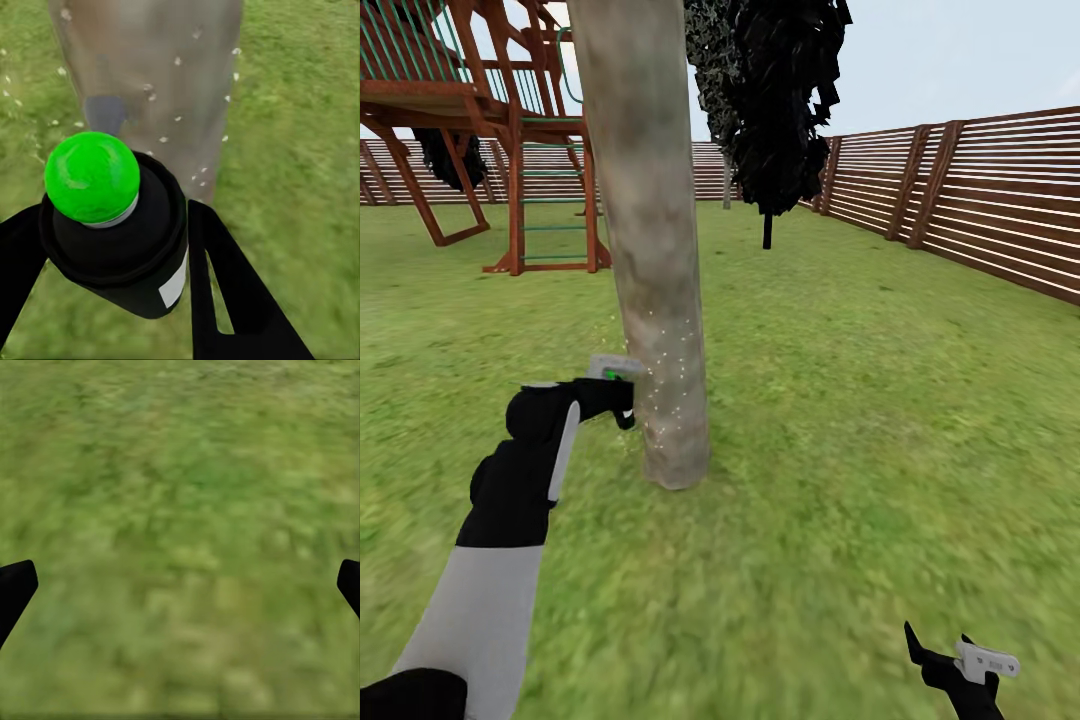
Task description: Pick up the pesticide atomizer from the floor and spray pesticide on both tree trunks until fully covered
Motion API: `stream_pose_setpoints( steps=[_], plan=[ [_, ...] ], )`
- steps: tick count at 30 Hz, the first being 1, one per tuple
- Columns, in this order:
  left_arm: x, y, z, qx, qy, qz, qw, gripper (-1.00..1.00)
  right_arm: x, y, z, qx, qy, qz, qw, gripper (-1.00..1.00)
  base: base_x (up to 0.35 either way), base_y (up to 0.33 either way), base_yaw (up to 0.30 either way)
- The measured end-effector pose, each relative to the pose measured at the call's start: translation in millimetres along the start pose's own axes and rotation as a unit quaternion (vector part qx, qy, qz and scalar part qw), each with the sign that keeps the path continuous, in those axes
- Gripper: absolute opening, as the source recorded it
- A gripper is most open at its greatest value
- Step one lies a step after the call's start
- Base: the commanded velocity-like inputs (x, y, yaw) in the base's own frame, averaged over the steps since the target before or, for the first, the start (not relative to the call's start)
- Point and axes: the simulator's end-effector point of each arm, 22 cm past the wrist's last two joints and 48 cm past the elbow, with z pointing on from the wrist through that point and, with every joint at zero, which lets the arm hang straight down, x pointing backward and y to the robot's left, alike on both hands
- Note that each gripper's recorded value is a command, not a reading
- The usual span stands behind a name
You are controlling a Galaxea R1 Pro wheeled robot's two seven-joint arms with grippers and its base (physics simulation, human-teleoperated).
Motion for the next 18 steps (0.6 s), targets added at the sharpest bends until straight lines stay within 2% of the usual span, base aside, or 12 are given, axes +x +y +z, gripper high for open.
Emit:
stream_pose_setpoints(
  steps=[2,3,6,7,8,11,12,15,17,18],
  plan=[
    [-2.0,20.3,-2.1,-0.016,0.000,0.004,0.9999,-1.00,0.0,-0.1,0.0,0.000,0.000,0.000,1.0000,1.00,0.000,0.000,0.000],
    [-3.3,22.9,-2.8,-0.015,-0.001,0.003,0.9999,-1.00,-0.1,-0.2,0.0,0.000,0.000,0.000,1.0000,1.00,0.000,0.000,0.000],
    [-3.6,-1.7,-0.8,0.026,0.001,0.001,0.9997,-1.00,-0.1,-0.3,0.0,0.000,0.000,0.001,1.0000,1.00,0.000,0.000,0.000],
    [-2.9,-10.7,-0.2,0.038,0.003,0.007,0.9993,-1.00,0.0,-0.3,0.0,0.000,0.000,0.001,1.0000,1.00,0.000,0.000,0.000],
    [2.4,-21.7,1.4,0.048,0.009,0.021,0.9986,-1.00,0.0,-0.3,0.0,0.000,0.000,0.000,1.0000,1.00,0.000,0.000,0.000],
    [20.9,-26.8,8.5,0.052,0.031,0.033,0.9976,-1.00,0.0,-0.2,0.0,0.000,0.000,0.000,1.0000,1.00,0.000,0.000,0.000],
    [28.5,-24.7,11.8,0.050,0.040,0.035,0.9973,-1.00,0.0,-0.2,0.0,0.000,0.000,0.000,1.0000,1.00,0.000,0.000,0.000],
    [59.9,4.5,22.4,0.031,0.079,0.038,0.9957,-1.00,0.0,-0.2,0.0,0.000,0.000,0.000,1.0000,1.00,0.000,0.000,0.000],
    [75.6,13.0,26.7,0.042,0.099,0.035,0.9935,-1.00,0.0,-0.2,0.0,0.000,0.000,0.000,1.0000,1.00,0.000,0.000,0.000],
    [85.4,26.5,27.6,0.046,0.113,0.036,0.9918,-1.00,0.0,-0.1,0.0,0.000,0.000,0.000,1.0000,1.00,0.000,0.000,0.000]
  ],
)
